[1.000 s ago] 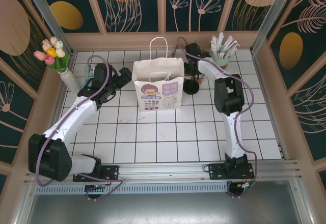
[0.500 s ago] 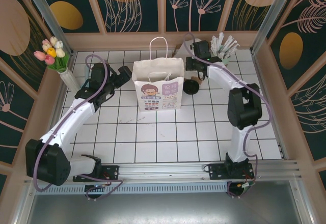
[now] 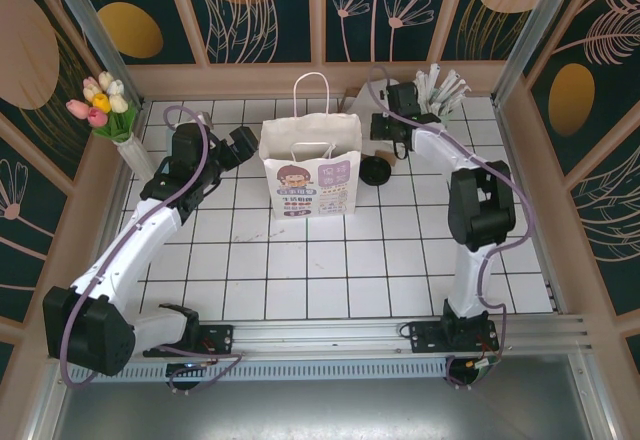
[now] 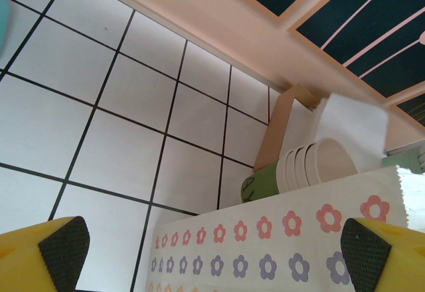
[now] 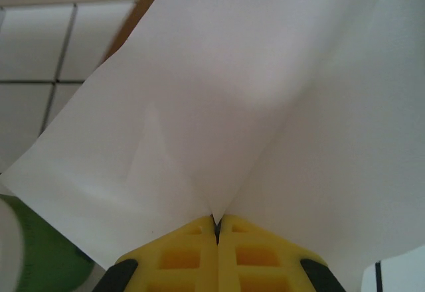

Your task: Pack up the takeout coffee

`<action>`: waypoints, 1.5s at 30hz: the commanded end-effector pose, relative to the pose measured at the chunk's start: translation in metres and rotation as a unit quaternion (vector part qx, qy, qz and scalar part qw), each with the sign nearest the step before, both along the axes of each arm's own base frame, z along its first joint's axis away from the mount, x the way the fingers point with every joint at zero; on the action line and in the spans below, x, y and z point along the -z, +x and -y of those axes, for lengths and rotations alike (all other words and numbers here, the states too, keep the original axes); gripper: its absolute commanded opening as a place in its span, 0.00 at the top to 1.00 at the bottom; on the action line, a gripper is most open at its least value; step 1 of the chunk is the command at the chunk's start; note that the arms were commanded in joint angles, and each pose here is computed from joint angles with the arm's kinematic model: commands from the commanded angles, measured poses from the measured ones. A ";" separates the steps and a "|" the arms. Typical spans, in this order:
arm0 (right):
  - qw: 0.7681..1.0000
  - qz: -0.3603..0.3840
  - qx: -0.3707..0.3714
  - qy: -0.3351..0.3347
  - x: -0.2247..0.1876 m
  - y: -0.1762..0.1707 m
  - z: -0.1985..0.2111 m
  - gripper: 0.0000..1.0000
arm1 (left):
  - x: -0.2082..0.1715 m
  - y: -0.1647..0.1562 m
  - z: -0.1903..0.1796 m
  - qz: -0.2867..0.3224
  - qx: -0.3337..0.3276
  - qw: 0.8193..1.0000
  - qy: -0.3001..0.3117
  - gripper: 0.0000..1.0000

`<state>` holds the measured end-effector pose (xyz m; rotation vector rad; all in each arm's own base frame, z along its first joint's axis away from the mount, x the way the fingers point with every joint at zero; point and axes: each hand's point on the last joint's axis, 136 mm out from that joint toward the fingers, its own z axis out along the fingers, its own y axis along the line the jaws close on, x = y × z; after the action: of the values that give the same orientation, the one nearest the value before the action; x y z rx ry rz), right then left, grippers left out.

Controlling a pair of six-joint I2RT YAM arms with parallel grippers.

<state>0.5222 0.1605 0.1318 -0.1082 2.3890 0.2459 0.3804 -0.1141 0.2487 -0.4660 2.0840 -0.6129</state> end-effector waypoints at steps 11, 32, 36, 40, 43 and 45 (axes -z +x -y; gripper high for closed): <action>0.992 -0.066 -0.105 -0.025 0.007 -0.034 -0.014 0.57 | -0.012 -0.001 0.000 0.024 0.013 1.000 0.011 0.01; 0.893 0.067 -0.347 -0.278 0.035 -0.014 -0.011 0.31 | -0.009 0.001 -0.002 0.027 0.011 0.999 0.023 0.01; 0.892 0.074 -0.335 -0.293 0.045 0.004 -0.011 0.39 | -0.006 0.001 -0.003 0.026 0.007 0.999 0.025 0.02; 0.887 0.064 -0.335 -0.312 0.060 0.015 -0.011 0.43 | -0.004 0.000 -0.005 0.023 0.004 0.999 0.027 0.01; 0.891 0.073 -0.318 -0.316 0.054 0.025 -0.011 0.55 | -0.004 0.001 -0.005 0.024 0.003 0.999 0.028 0.01; 0.898 0.084 -0.316 -0.294 0.041 0.025 -0.017 0.62 | -0.003 0.001 -0.005 0.023 0.003 0.999 0.028 0.01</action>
<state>0.5305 0.1690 0.0601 -1.2030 2.1760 -0.1937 0.3801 -0.1127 0.2475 -0.4194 2.0830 -0.5797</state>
